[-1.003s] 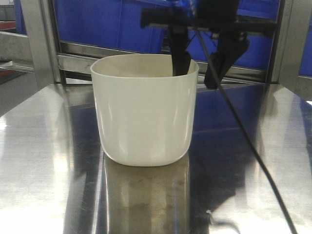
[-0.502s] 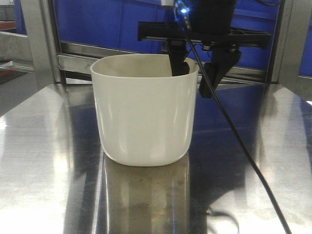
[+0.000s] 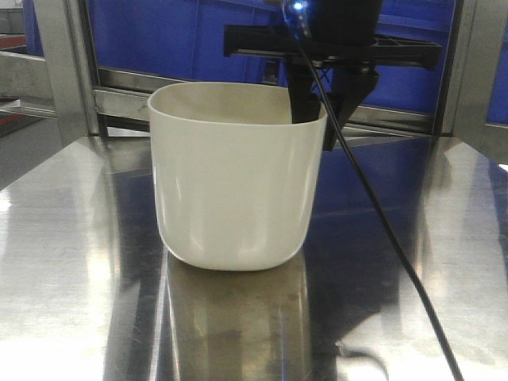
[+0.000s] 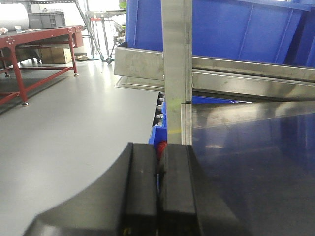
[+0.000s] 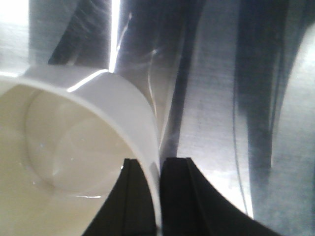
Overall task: Move white bin to right shelf second layer
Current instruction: 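Lift the white bin off the table with the right gripper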
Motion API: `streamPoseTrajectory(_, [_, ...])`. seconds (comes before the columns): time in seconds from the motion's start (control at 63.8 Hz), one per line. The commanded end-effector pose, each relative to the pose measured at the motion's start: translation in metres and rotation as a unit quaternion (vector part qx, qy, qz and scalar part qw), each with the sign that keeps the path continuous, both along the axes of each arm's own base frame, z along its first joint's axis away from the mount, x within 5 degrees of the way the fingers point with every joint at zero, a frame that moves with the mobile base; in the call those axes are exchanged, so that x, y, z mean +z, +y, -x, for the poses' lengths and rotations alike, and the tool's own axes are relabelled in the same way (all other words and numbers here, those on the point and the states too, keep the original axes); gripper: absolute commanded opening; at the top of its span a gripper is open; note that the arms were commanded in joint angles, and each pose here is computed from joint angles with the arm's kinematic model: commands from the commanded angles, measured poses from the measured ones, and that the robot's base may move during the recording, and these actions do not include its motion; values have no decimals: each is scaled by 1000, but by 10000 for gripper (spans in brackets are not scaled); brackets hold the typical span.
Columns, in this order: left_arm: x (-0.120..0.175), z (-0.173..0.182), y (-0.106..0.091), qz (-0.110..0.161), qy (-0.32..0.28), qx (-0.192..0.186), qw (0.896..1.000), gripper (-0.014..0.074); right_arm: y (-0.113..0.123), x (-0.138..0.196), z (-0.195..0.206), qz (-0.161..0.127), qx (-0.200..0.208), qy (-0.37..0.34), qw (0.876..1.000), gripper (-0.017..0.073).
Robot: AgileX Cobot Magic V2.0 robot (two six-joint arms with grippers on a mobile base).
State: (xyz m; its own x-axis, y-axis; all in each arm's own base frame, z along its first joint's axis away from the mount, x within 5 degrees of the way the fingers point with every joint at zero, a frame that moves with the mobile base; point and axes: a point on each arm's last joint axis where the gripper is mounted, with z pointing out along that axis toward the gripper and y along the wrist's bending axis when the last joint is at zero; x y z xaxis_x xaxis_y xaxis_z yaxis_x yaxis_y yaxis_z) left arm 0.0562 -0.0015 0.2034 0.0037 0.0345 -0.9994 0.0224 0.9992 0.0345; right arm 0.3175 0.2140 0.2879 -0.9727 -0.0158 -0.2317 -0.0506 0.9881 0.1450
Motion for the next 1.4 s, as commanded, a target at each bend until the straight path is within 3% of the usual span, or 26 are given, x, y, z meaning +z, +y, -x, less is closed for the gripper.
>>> streamPoseTrajectory(0.0, [-4,0,0,5,-30,1,1000,85,-7,42,10,-32,11,-55,998,57])
streamPoseTrajectory(0.235, [-4,0,0,5,-30,1,1000,85,-34,62,30,-9,21,-91,996,57])
streamPoseTrajectory(0.502, [-4,0,0,5,-30,1,1000,85,-98,58,72,5,-20,-102,995,57])
streamPoseTrajectory(0.627, [-4,0,0,5,-30,1,1000,85,-129,55,92,19,-16,-120,993,57])
streamPoseTrajectory(0.721, [-4,0,0,5,-30,1,1000,85,-151,57,108,27,-16,-144,989,57])
streamPoseTrajectory(0.941, [-4,0,0,5,-30,1,1000,85,-196,52,145,41,-58,-190,979,57])
streamPoseTrajectory(1.191, [-4,0,0,5,-30,1,1000,85,-219,40,174,37,-103,-196,974,57])
streamPoseTrajectory(1.379, [-4,0,0,5,-30,1,1000,85,-218,38,190,34,-105,-214,970,57])
